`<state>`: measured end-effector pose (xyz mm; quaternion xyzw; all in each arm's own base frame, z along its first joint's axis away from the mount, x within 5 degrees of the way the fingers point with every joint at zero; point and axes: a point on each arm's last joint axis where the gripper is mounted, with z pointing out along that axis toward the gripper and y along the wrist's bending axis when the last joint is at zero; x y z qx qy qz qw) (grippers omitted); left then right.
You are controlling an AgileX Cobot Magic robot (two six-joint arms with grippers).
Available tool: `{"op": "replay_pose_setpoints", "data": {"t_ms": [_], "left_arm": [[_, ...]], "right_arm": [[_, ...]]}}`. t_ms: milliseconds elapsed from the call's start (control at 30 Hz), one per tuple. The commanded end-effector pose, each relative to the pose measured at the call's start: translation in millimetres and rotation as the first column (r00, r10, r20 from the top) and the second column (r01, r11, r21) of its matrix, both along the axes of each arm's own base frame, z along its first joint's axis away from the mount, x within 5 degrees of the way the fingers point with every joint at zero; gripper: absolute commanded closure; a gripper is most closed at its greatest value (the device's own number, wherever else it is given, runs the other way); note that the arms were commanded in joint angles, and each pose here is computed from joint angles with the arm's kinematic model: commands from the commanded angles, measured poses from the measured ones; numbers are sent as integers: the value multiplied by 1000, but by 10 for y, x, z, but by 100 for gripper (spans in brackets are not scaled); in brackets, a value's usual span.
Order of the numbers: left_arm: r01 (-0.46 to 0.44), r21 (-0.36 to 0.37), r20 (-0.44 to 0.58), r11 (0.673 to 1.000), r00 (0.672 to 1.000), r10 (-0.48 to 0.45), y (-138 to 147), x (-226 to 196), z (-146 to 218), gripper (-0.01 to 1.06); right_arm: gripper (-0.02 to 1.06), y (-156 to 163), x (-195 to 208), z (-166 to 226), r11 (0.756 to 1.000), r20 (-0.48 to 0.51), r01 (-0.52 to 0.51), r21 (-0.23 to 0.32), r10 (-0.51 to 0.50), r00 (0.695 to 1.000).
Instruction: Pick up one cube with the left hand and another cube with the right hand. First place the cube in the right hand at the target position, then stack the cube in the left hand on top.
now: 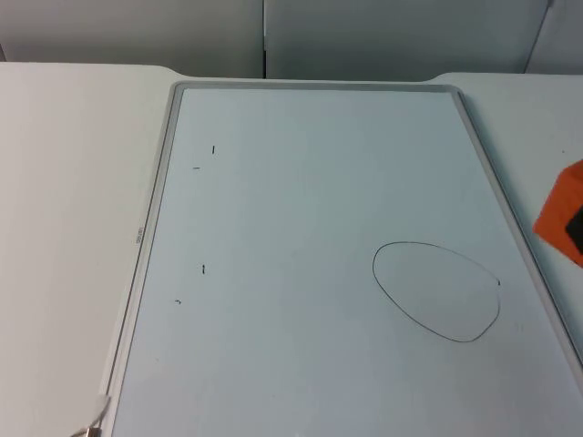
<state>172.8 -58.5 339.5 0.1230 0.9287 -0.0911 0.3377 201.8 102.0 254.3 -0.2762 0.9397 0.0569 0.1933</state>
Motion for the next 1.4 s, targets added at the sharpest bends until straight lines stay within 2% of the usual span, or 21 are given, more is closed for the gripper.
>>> {"op": "replay_pose_setpoints", "data": {"t_ms": [0, 167, 400, 567, 800, 1100, 1367], "left_arm": [[7, -7, 1, 1000, 1000, -7, -11, -21, -3, 85], [6, -10, 9, 1000, 1000, -6, -12, -16, 2, 85], [5, -13, 19, 1000, 1000, -5, -14, -9, 8, 85], [5, -14, 23, 1000, 1000, -4, -14, -6, 11, 85], [19, -2, 27, 1000, 999, -19, -14, -7, 11, 85], [19, -2, 27, 1000, 999, -19, -14, -7, 11, 85], [19, -8, 26, 1000, 999, -19, -18, -8, 11, 85]], "right_arm": [[105, -1, 13, 23, 999, 38, 9, 31, -11, 999], [105, 19, 65, -39, 1000, 28, 17, 25, -18, 999], [105, 143, 333, -368, 999, -71, 20, -26, -22, 997], [105, 261, 601, -567, 999, -52, 43, -18, -44, 998], [105, 334, 845, -1016, 994, -120, 52, -100, -64, 991], [105, 390, 963, -1241, 995, -83, 57, -79, -63, 995], [105, 454, 1014, -1363, 995, -103, 42, -91, -51, 993]]}}
